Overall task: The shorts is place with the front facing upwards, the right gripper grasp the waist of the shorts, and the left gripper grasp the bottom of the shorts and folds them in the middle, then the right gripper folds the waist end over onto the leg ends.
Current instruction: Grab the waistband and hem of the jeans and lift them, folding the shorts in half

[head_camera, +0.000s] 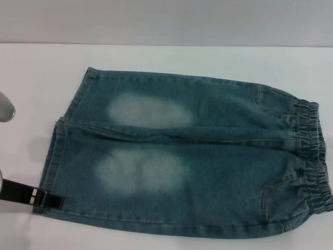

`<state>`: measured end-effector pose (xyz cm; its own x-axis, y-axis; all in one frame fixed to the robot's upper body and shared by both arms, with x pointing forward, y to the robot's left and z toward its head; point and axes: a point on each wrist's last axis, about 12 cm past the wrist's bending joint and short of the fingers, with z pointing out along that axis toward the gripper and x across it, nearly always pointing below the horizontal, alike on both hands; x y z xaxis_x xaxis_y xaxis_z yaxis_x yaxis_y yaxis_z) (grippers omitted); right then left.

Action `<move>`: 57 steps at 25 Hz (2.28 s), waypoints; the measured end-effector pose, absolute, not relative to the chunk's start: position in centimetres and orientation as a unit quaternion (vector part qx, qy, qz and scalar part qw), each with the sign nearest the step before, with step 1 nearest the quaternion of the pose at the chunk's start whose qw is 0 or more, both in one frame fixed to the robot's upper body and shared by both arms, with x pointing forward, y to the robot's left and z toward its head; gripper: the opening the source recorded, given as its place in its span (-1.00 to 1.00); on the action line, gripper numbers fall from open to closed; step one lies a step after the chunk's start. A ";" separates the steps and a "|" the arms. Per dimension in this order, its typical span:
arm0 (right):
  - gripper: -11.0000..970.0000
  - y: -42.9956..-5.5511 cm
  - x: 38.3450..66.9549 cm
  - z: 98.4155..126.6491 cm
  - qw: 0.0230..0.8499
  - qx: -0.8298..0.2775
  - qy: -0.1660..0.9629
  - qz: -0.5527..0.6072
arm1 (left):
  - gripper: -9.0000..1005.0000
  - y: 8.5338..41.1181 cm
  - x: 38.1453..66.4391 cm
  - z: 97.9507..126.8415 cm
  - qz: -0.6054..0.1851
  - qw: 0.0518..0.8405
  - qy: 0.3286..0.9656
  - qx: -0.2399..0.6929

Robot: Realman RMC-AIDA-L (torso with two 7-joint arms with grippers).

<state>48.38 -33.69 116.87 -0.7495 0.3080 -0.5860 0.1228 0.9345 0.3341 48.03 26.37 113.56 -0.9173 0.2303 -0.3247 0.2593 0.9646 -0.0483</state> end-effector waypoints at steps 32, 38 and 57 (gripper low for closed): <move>0.67 -33.3 48.6 116.8 0.334 0.101 0.927 0.138 | 0.50 25.7 48.4 112.5 -0.014 0.130 0.981 0.140; 0.67 -33.3 48.5 116.7 0.330 0.100 0.929 0.138 | 0.42 25.1 48.9 112.6 -0.013 0.119 0.981 0.150; 0.67 -33.4 48.1 116.5 0.324 0.098 0.930 0.145 | -0.80 24.7 48.3 115.7 -0.021 0.169 0.972 0.160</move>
